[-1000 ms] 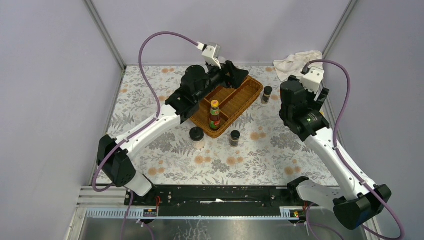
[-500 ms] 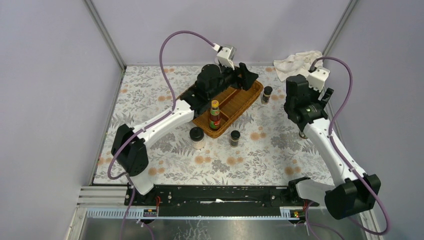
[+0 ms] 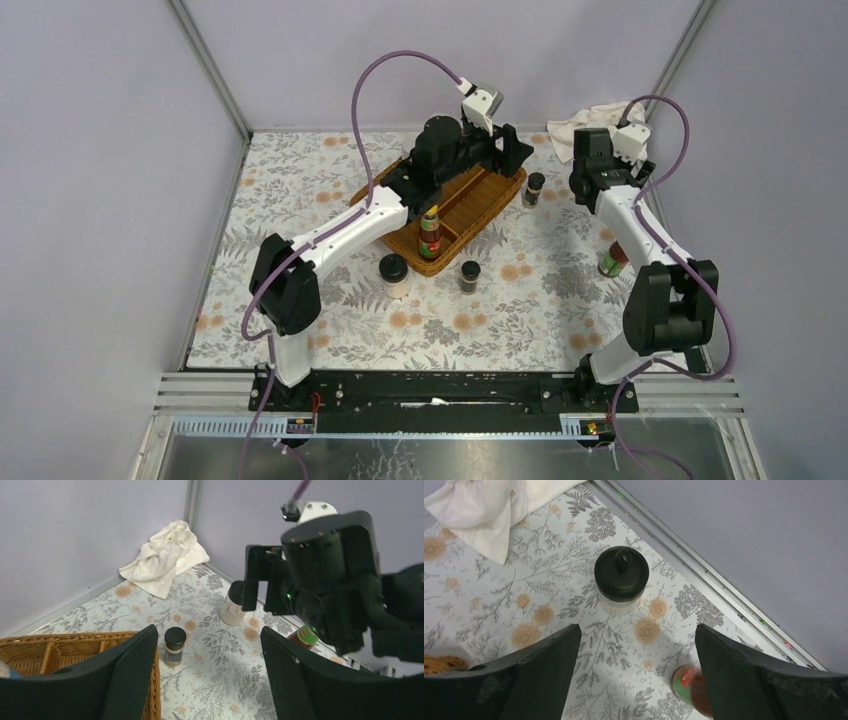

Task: Organize the condiment bottles
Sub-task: Pick up the bottle from the center of the board.

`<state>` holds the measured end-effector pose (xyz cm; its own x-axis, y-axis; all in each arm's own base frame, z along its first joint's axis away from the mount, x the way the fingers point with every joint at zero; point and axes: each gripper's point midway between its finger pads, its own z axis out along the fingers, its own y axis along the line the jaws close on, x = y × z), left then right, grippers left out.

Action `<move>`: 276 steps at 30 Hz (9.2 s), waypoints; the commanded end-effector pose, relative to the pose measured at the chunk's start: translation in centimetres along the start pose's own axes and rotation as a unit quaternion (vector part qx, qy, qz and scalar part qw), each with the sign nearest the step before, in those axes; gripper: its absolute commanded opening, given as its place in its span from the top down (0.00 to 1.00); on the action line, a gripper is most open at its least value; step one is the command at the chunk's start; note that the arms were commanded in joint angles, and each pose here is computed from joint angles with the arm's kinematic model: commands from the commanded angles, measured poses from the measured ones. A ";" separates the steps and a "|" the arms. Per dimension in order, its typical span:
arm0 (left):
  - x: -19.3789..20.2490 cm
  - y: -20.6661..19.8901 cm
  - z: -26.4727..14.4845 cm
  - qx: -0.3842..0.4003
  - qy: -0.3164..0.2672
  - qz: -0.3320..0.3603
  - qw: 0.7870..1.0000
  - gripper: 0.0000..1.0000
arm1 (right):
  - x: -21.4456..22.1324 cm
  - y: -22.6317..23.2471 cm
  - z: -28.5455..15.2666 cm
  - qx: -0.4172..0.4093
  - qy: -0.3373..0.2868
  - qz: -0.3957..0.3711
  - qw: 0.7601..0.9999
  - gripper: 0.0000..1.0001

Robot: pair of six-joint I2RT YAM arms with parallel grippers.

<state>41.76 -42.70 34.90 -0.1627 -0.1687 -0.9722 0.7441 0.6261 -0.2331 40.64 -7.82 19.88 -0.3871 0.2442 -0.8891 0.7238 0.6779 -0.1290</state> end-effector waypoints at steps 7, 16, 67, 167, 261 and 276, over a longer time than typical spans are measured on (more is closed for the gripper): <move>1.9 0.7 0.5 0.043 0.032 0.020 0.998 0.20 | -2.9 0.6 3.7 0.017 -0.009 0.079 0.997 0.07; 3.3 1.5 0.1 0.031 0.046 0.030 0.998 0.20 | -1.6 2.8 6.1 0.011 0.012 0.079 0.997 0.07; 3.9 2.4 -0.7 0.016 0.055 0.067 0.996 0.20 | 1.2 2.0 10.2 0.089 0.035 0.128 0.987 0.11; 5.4 0.1 -0.5 0.029 0.067 0.083 0.994 0.16 | 4.2 1.2 10.6 0.112 0.055 0.120 0.985 0.51; 5.6 -0.4 -0.6 0.017 0.066 0.095 0.993 0.15 | -2.2 4.4 7.3 0.022 -0.016 0.114 0.993 1.00; 2.9 0.8 -1.5 -0.027 0.037 0.112 0.993 0.16 | -8.0 6.3 3.9 -0.050 -0.065 0.115 0.990 1.00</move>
<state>40.94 -43.38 29.02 -0.1117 0.0493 -0.9925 0.7715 0.6338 -0.0553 48.97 -8.69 16.36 -0.3112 0.3327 -0.8902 0.7562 0.6540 -0.0199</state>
